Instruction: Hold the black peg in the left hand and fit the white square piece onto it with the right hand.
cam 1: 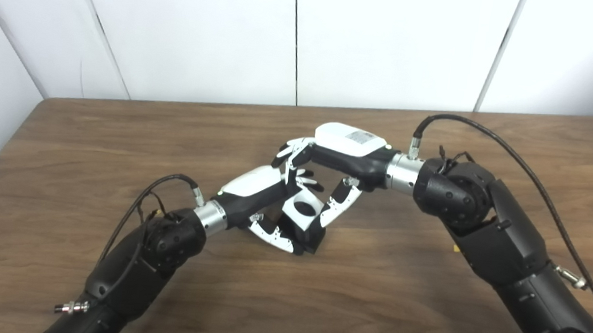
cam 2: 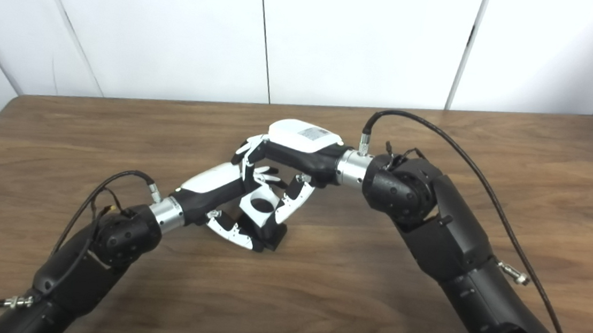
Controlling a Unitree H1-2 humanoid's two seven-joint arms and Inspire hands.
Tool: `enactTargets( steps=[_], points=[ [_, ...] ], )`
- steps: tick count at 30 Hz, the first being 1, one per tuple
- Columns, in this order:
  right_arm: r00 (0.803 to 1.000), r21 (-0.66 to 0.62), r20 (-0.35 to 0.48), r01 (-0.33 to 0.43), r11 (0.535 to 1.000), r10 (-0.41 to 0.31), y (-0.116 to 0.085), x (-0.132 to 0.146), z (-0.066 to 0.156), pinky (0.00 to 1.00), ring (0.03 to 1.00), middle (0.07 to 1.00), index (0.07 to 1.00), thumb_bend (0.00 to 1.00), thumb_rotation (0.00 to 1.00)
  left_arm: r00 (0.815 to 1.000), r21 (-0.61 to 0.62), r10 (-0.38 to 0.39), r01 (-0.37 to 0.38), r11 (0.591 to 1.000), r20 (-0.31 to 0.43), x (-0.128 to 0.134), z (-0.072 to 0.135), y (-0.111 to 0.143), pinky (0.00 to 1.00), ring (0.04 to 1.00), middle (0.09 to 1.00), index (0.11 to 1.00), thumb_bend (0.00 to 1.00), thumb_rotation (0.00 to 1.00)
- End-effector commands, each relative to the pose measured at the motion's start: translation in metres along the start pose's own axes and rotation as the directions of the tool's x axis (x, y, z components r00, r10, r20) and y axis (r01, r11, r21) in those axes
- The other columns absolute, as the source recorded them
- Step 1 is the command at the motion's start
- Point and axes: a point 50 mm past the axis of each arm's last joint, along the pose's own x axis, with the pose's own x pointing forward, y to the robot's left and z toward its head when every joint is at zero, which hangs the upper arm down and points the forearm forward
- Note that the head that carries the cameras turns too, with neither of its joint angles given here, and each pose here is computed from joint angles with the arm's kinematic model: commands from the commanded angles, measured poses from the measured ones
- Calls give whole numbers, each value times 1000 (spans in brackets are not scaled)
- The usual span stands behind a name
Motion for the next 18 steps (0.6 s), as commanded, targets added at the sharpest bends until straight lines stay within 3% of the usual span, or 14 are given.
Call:
enactTargets(
  steps=[1, 18],
  points=[
    [999, -36, 36, 39, 999, -37, -15, 1, 5, 812, 904, 818, 479, 521, 142, 997, 48, -63, 65, 997, -44, -3, -5, -8, 886, 981, 882, 491, 522, 76],
    [1000, -19, 11, 26, 999, -26, 1, -1, -7, 805, 895, 812, 480, 521, 141, 998, 42, -58, 59, 997, -32, 1, -2, -9, 887, 981, 873, 491, 522, 77]
  ],
)
